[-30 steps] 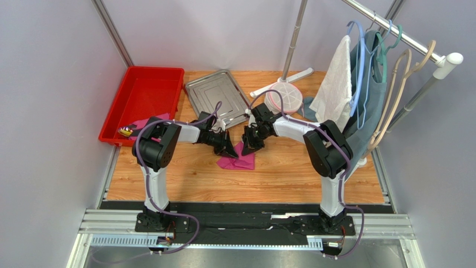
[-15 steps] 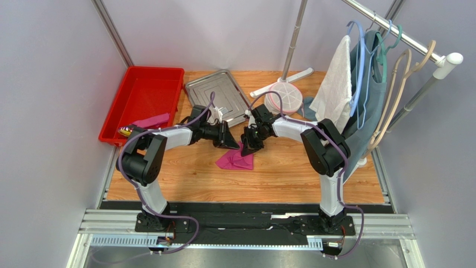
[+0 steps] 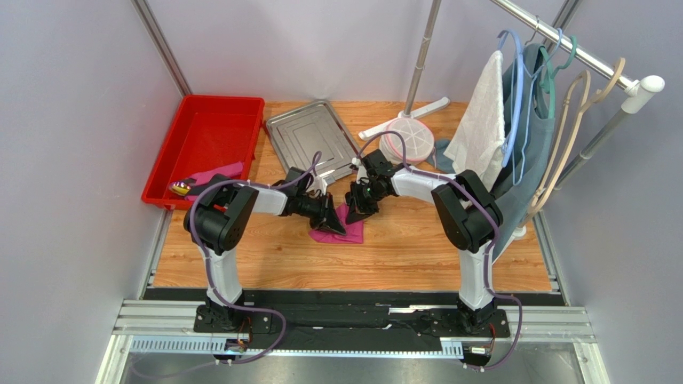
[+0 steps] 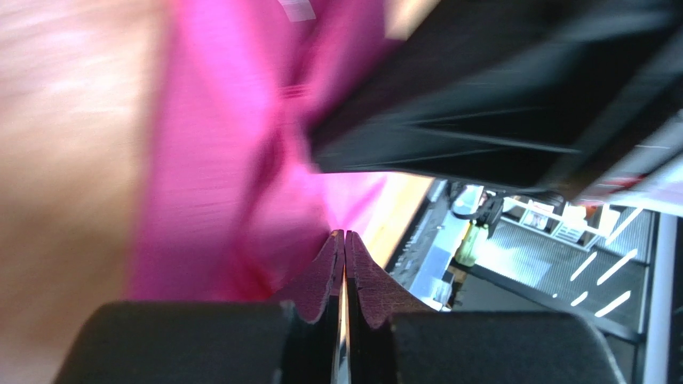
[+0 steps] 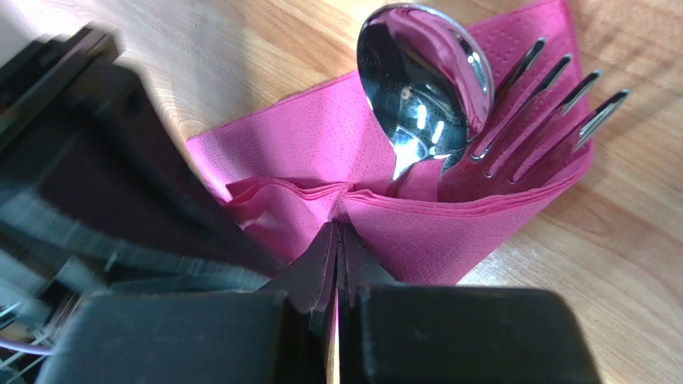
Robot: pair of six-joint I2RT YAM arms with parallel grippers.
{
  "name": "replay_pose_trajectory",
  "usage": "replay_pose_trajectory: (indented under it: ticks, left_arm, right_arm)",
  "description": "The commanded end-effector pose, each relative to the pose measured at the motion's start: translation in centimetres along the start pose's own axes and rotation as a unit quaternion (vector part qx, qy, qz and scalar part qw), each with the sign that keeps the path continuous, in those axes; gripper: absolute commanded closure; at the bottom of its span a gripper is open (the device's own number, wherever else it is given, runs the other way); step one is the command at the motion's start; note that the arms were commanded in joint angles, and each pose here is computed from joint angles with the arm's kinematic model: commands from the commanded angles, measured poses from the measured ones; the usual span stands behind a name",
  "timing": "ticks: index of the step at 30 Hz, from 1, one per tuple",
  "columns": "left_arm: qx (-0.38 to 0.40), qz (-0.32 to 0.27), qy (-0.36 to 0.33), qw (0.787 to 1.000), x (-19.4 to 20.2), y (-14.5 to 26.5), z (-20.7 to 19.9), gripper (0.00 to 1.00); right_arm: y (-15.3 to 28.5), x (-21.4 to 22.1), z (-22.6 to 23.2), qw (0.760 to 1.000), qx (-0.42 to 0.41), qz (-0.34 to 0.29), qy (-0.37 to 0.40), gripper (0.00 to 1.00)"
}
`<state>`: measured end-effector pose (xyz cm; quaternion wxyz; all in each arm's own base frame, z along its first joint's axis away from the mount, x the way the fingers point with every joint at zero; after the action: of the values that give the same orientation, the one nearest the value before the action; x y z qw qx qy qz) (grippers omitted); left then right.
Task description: Place the utensils on the paper napkin and roll it up
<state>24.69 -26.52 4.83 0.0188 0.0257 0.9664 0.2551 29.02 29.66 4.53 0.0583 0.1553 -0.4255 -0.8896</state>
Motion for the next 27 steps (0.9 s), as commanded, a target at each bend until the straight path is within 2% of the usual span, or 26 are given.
replay_pose_trajectory:
  ticks: [1, 3, 6, 8, 16, 27]
  left_arm:
    - [-0.029, 0.013, 0.019, 0.999, 0.5, -0.2, 2.7, 0.95]
    - [-0.035, 0.019, 0.032, 0.999, 0.6, -0.6, 3.5, 1.00]
    - [-0.047, 0.029, 0.048, 0.997, 0.8, -0.9, 4.5, 1.00]
    - [-0.047, 0.028, 0.048, 0.997, 0.8, -0.9, 4.5, 1.00]
    - [-0.042, 0.024, 0.055, 0.997, 0.7, -0.9, 4.3, 1.00]
    - [-0.031, 0.013, 0.040, 0.999, 0.0, -0.9, 3.8, 1.00]
  right_arm:
    - [0.6, -1.3, 0.6, 1.000, -0.016, -0.014, 0.016, 1.00]
    - [1.5, -2.0, 1.5, 0.999, -0.029, -0.025, 0.020, 0.96]
    - [3.6, -3.5, 3.3, 0.997, -0.041, -0.057, 0.037, 0.85]
    - [4.8, -4.0, 4.1, 0.995, -0.040, -0.074, 0.053, 0.83]
    - [4.0, -2.9, 2.7, 0.997, 0.033, -0.048, 0.059, 0.91]
    - [0.9, -2.2, 0.3, 0.996, 0.062, -0.028, 0.057, 0.94]
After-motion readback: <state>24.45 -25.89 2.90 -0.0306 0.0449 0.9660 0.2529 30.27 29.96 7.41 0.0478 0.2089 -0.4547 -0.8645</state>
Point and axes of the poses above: each gripper's point midway between its finger pads, its own y axis back along the fingers, its own z axis along the line the jaws close on, x = y × z, the point moved 3 cm from there along y, back along the fingers, and after that the axes turned 6 degrees about y, right-handed, at the moved point
